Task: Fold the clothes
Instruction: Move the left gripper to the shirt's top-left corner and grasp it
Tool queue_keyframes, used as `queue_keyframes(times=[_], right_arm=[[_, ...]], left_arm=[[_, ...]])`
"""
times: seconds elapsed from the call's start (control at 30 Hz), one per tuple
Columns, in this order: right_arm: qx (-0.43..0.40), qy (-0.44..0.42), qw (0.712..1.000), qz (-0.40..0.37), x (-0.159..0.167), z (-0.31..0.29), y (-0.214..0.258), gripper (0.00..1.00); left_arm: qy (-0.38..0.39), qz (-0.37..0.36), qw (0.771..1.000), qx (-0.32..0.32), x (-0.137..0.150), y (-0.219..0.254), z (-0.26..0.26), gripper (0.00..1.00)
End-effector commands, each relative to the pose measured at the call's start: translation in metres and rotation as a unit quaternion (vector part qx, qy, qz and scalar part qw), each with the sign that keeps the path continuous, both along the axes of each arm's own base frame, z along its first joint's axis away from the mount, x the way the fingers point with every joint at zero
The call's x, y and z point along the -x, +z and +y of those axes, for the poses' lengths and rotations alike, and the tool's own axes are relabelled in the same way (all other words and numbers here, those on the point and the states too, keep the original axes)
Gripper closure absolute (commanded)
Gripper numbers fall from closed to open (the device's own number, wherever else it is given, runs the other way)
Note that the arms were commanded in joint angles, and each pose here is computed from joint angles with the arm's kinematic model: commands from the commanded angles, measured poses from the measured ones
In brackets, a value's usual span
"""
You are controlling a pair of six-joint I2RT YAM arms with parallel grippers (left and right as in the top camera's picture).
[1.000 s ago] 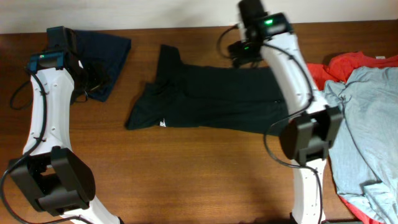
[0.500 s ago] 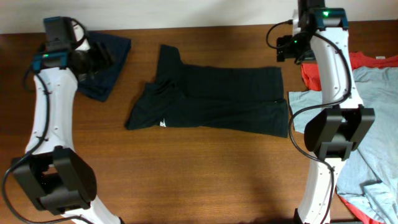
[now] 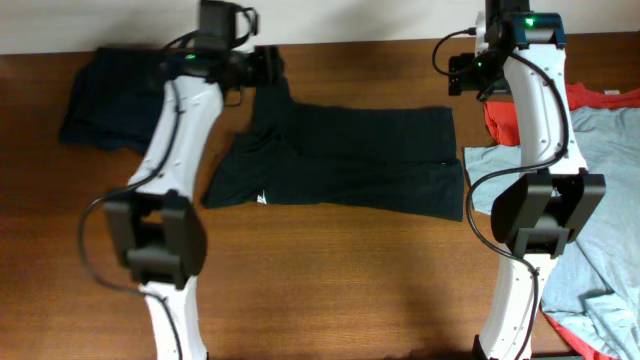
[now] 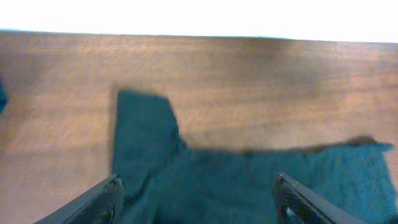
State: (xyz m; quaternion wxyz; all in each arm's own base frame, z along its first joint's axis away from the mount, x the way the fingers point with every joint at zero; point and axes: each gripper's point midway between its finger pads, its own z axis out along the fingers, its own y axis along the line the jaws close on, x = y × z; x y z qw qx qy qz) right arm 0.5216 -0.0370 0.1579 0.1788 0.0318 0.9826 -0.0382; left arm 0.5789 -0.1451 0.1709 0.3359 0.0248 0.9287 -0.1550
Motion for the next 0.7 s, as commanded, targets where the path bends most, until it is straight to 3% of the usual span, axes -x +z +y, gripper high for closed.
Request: queue_keyframes(times=[0.0, 0.4, 0.67], right_arm=[[-0.009, -0.002, 1.000, 0.005, -0.007, 0.004, -0.015, 0.15], [-0.011, -0.001, 1.000, 0.003, -0.016, 0.004, -0.028, 0.15], [-0.044, 0.025, 0.999, -0.001, -0.027, 0.017, -0.044, 0.17]], left_arm=[[0.015, -0.017, 0.999, -0.035, -0.023, -0.018, 0.007, 0.23], [0.064, -0.042, 0.995, -0.069, -0.069, -0.096, 0.031, 0.24], [0.066, -0.019, 0.995, -0.074, -0.071, -0.140, 0.036, 0.26]])
